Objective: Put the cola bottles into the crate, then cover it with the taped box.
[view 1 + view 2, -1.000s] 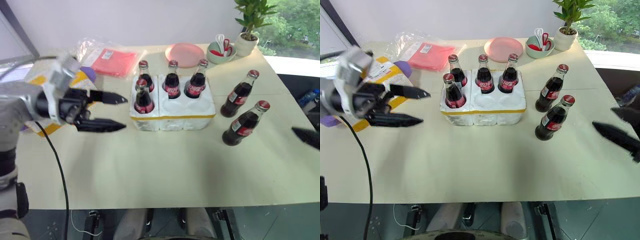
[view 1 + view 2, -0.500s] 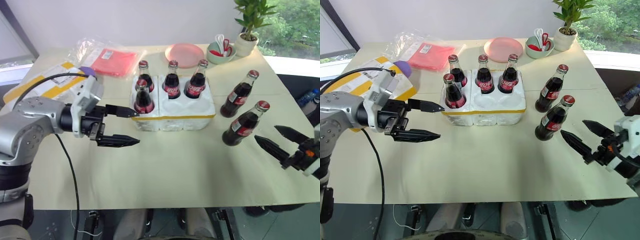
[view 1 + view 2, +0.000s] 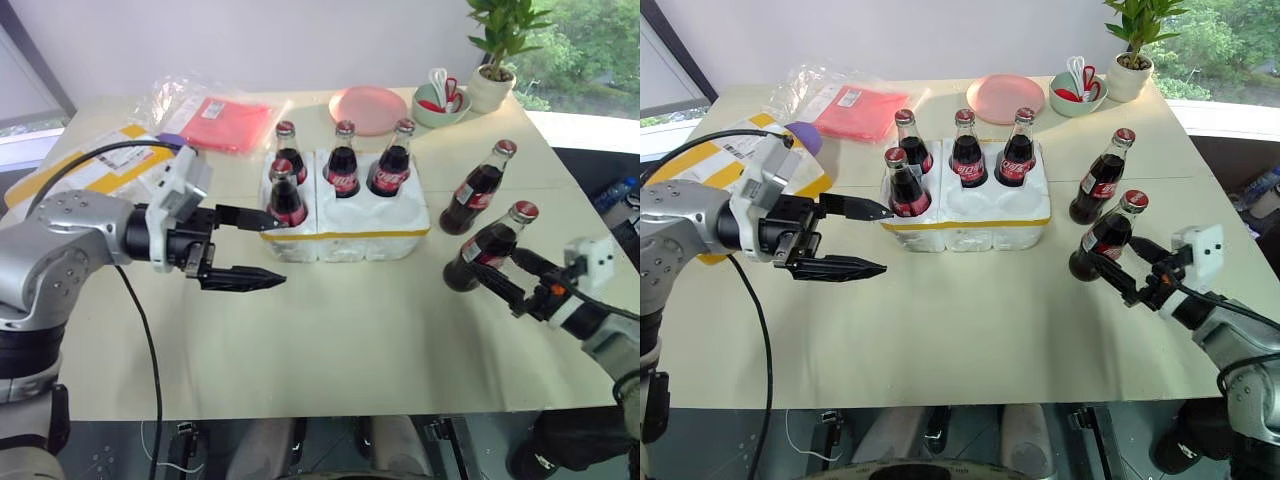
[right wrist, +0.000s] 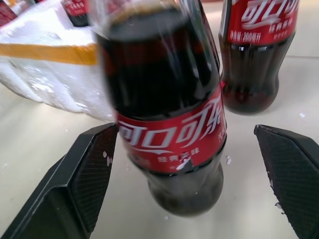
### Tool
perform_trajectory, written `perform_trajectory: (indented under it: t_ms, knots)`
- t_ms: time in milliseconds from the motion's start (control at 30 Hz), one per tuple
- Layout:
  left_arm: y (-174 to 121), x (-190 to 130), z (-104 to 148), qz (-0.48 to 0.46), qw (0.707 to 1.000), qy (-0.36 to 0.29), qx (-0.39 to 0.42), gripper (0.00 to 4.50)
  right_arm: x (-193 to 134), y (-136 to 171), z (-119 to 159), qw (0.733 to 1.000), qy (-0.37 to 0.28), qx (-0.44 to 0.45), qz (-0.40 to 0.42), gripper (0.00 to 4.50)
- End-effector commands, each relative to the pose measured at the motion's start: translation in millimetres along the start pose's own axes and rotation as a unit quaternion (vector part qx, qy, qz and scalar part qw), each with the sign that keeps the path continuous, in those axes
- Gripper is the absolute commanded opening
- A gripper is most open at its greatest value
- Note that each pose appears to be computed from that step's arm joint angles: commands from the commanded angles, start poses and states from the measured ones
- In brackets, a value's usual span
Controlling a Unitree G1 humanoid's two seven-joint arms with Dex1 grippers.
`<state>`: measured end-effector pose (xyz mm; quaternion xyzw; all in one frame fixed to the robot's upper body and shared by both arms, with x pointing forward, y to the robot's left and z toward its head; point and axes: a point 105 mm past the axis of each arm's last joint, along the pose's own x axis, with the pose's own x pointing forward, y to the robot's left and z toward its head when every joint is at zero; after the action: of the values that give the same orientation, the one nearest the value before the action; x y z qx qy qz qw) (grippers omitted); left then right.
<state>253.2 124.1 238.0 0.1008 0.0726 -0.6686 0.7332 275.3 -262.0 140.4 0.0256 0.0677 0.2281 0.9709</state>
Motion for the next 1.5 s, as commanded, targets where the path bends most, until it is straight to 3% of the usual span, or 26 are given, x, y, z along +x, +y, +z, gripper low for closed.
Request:
perform_trajectory:
  t_ms: [33,100,267,367,567,667,800,967,1133,1500]
  knots:
    - [-3,1,9,-0.006,1.000,-0.002,0.026,4.47,11,1,2,1.000,-0.016,-0.003,0.004,4.50]
    - [-3,1,9,-0.005,1.000,-0.001,0.026,4.47,15,1,2,1.000,-0.019,-0.001,0.006,4.50]
    - [-1,0,10,-0.001,1.000,-0.002,0.026,4.50,13,16,22,0.997,-0.056,0.005,0.047,2.85]
    - [-2,1,9,0.001,1.000,-0.003,0.025,4.50,8,28,41,0.994,-0.078,0.006,0.080,2.87]
    - [-1,0,6,0.013,1.000,-0.008,0.022,4.50,7,58,123,0.967,-0.180,0.021,0.177,2.87]
    - [2,0,6,0.022,0.999,-0.012,0.024,4.50,19,79,156,0.949,-0.211,0.017,0.232,2.87]
    - [4,0,7,0.028,0.999,-0.018,0.028,4.50,52,98,171,0.943,-0.208,0.001,0.258,2.87]
    - [4,-2,8,0.040,0.998,-0.021,0.032,4.50,93,112,167,0.947,-0.180,-0.017,0.264,2.87]
    - [3,-6,9,0.053,0.998,-0.022,0.036,4.50,129,120,135,0.957,-0.116,-0.049,0.262,2.87]
    - [2,-7,9,0.066,0.997,-0.025,0.038,4.50,156,143,84,0.954,-0.038,-0.094,0.281,2.87]
